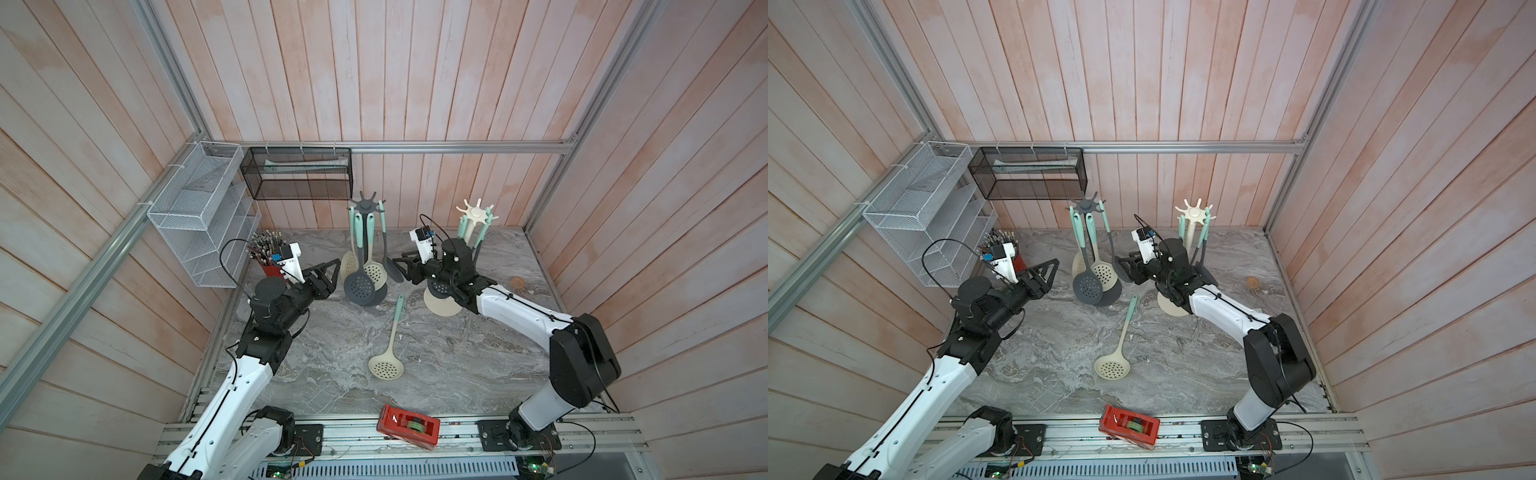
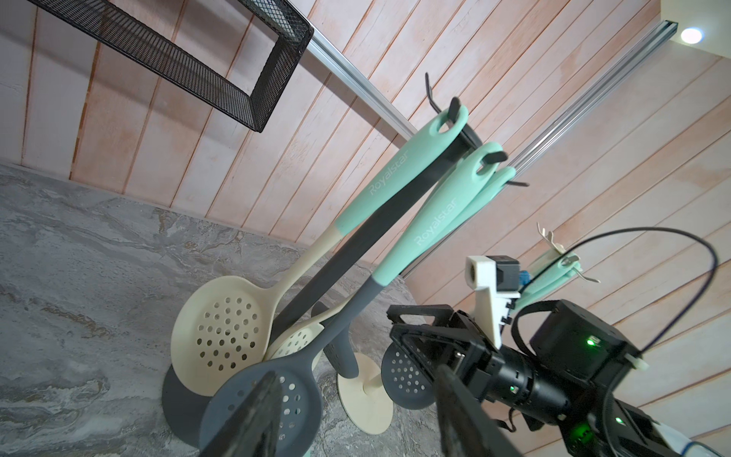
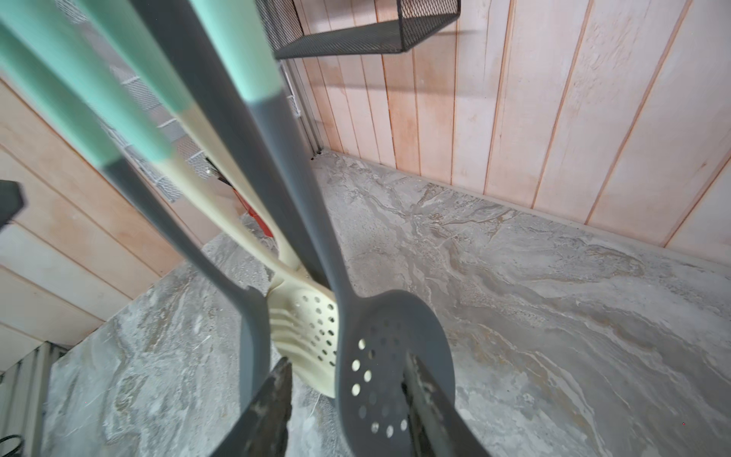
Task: Hang the skimmer on the kitchen utensil rack
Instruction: Hang the skimmer on the rack, then pick up the skimmer from the center of the board.
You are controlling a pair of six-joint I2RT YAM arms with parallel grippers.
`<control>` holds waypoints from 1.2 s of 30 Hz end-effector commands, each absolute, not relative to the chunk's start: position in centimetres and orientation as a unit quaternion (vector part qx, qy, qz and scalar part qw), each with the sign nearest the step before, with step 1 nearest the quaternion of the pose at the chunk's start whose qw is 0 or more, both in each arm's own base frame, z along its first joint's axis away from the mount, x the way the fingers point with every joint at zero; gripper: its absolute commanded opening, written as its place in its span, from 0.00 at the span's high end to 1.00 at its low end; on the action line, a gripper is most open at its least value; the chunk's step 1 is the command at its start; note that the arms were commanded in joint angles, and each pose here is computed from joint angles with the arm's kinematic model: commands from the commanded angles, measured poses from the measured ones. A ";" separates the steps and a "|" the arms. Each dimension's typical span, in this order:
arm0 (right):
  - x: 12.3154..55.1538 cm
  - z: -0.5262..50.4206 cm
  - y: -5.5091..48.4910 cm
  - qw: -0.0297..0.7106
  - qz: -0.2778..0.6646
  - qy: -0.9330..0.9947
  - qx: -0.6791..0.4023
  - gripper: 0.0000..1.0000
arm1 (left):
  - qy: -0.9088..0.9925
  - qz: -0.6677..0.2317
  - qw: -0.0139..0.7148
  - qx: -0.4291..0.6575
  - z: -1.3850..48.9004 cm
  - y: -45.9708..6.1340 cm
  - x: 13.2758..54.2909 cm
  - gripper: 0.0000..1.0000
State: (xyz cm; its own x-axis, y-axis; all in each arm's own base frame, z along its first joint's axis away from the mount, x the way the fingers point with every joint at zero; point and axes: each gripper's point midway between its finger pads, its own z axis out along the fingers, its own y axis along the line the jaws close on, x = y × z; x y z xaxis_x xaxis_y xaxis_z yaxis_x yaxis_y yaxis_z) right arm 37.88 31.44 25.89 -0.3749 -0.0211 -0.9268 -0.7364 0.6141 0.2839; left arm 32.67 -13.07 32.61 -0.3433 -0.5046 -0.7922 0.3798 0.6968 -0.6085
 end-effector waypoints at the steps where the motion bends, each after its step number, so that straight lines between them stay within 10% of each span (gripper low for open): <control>1: 34.5 26.9 31.3 0.481 0.385 0.741 -0.265 0.52 | 0.716 -0.390 0.577 -0.042 32.9 -12.9 32.7 0.37; 20: 14.2 14.8 31.1 0.310 0.354 0.769 -0.433 0.47 | 0.714 -0.402 0.572 -0.044 32.4 -13.0 32.3 0.32; 36: 11.4 8.6 34.8 0.220 0.258 0.754 -0.563 0.46 | 0.706 -0.409 0.576 -0.041 32.7 -12.8 30.9 0.29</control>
